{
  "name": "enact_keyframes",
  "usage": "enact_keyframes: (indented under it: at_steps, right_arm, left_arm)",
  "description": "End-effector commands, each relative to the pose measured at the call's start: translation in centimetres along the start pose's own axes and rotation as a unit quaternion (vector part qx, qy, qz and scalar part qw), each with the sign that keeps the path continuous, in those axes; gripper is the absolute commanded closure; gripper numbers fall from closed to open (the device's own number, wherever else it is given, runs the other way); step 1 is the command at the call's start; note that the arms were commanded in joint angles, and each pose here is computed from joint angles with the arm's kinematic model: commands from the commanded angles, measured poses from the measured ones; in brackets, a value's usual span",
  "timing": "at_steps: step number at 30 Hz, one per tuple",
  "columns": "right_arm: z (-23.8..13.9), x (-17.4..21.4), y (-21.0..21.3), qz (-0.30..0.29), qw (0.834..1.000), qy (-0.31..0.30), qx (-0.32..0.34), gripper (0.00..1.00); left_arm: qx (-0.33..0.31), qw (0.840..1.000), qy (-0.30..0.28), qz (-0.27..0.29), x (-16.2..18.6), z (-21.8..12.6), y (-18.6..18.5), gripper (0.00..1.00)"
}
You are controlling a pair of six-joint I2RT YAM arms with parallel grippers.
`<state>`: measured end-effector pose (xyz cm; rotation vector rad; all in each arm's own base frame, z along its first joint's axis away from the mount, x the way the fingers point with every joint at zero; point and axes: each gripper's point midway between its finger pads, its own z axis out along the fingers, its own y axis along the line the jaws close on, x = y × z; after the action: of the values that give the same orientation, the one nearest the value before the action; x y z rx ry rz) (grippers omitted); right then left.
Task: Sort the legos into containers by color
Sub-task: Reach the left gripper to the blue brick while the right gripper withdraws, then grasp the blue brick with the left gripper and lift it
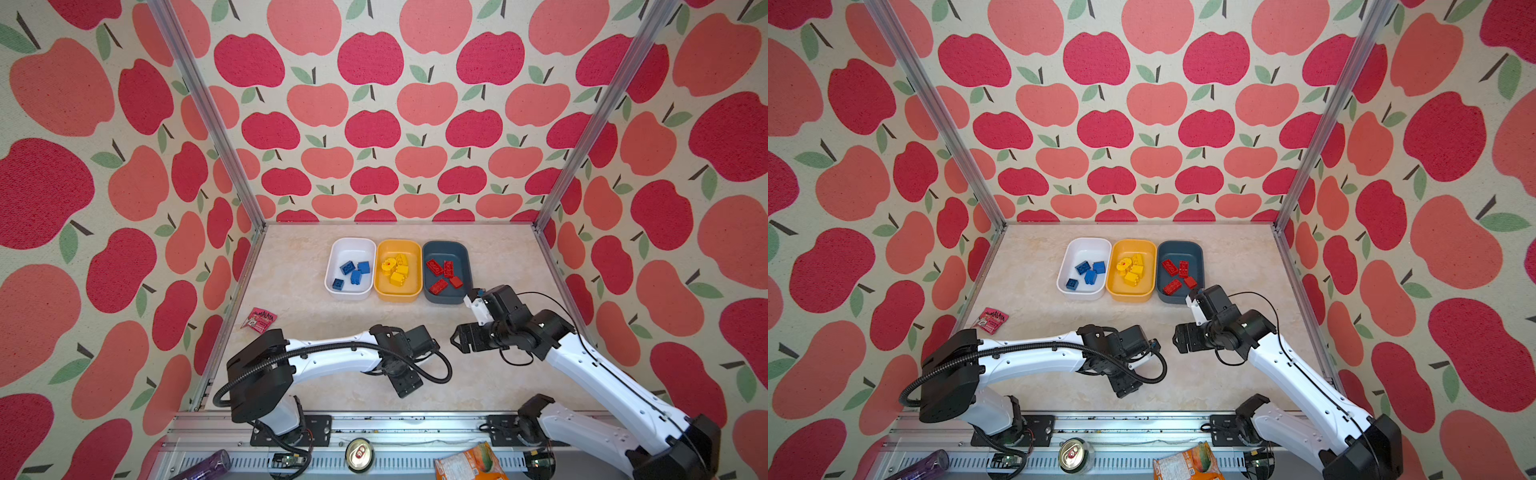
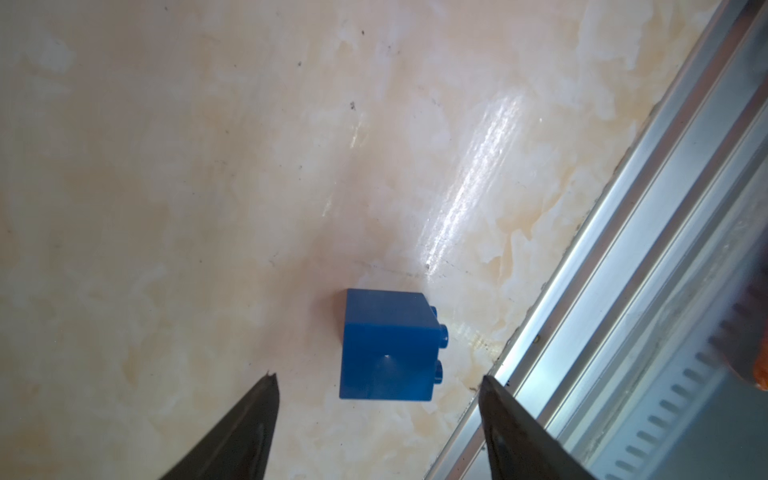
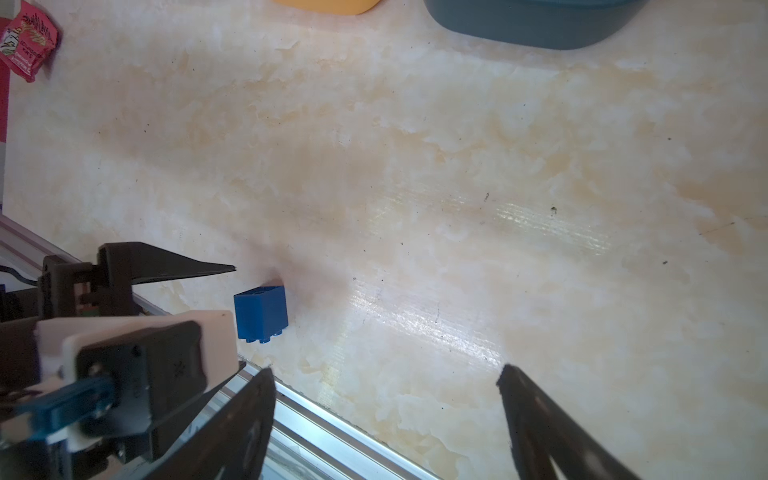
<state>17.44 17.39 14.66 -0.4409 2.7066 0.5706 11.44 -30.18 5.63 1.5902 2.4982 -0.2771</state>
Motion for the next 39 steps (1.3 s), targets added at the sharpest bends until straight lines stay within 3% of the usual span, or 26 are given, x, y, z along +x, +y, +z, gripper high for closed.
enact_keyframes:
  at_steps: [1, 21, 29, 39]
  right_arm:
    - [-0.1, 1.0, -0.3, 0.014, 1.000, 0.013, -0.002, 0.13]
    - [0.6, 0.8, -0.6, 0.019, 1.000, 0.015, -0.006, 0.12]
    - [0.7, 0.9, -0.8, 0.024, 1.000, 0.014, -0.006, 0.12]
    - [0.7, 0.7, -0.9, 0.027, 1.000, 0.011, -0.008, 0.12]
  left_arm:
    - [-0.003, 1.000, 0.017, 0.026, 0.2, 0.1, -0.2, 0.22]
    - [0.010, 0.999, 0.013, 0.028, -0.5, 2.1, -0.4, 0.32]
    - [0.014, 1.000, 0.016, 0.021, -0.3, 2.5, -0.5, 0.45]
    - [-0.004, 1.000, 0.008, 0.013, 0.1, 1.7, 0.1, 0.53]
